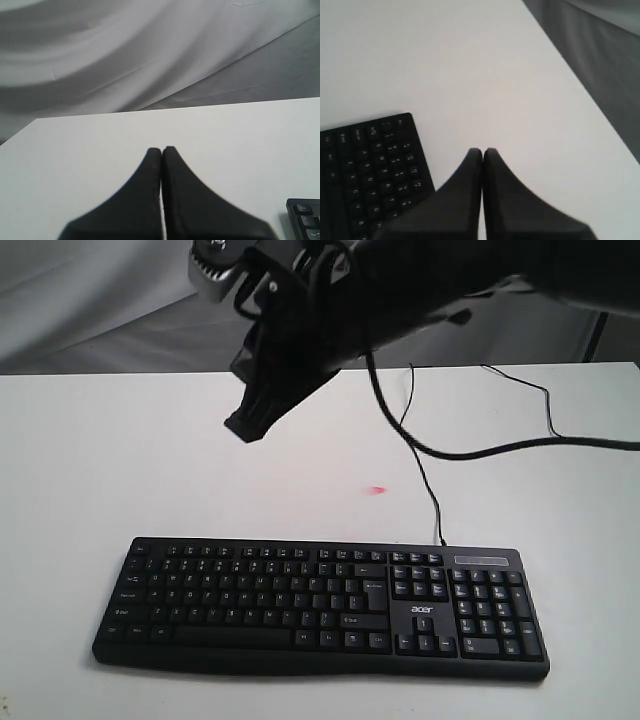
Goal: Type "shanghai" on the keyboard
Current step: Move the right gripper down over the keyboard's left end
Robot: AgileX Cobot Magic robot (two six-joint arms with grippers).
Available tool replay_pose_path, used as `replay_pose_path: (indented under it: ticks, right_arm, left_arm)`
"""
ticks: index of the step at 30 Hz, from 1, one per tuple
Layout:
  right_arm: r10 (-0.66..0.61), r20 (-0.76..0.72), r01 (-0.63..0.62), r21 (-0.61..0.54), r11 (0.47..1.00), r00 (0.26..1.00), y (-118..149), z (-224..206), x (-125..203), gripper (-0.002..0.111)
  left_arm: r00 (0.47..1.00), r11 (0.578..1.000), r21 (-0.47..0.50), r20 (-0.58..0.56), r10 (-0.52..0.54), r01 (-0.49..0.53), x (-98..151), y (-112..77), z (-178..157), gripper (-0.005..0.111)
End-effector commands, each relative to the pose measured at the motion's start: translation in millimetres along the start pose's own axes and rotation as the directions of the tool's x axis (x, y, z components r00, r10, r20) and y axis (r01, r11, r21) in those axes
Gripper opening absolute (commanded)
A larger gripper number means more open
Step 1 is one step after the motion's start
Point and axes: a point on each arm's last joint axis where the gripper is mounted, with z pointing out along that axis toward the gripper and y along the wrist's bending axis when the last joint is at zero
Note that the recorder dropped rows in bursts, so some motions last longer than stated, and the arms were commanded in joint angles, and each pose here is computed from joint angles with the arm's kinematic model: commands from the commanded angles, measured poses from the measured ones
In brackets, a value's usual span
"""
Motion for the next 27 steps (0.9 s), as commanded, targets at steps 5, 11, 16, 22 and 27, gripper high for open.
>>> replay_pose_path:
  ticks: [5,11,16,22,27]
  right_arm:
    - [-0.071,0.061,0.079,-0.132,0.988,0.996,11.5,40.7,7.0,0.000]
    - [-0.078,0.099,0.097,-0.205,0.974,0.992,19.1,70.3,17.2,0.000]
    - [-0.073,0.145,0.108,-0.254,0.961,0.987,25.7,96.4,27.3,0.000]
    - [-0.085,0.111,0.115,-0.300,0.947,0.990,32.9,125.9,48.9,0.000]
    - [-0.089,0.094,0.120,-0.403,0.907,0.992,45.8,145.7,67.6,0.000]
  left_arm:
    - [1.000,1.000,0.005,-0.004,-0.003,0.003,1.5,-0.4,0.6,0.001]
    - [1.000,1.000,0.005,-0.004,-0.003,0.003,1.5,-0.4,0.6,0.001]
    - [1.000,1.000,0.005,-0.004,-0.003,0.003,1.5,-0.4,0.6,0.001]
    - [1.000,1.000,0.005,-0.004,-0.003,0.003,1.5,-0.4,0.6,0.001]
    - [1.000,1.000,0.005,-0.004,-0.003,0.003,1.5,-0.4,0.6,0.001]
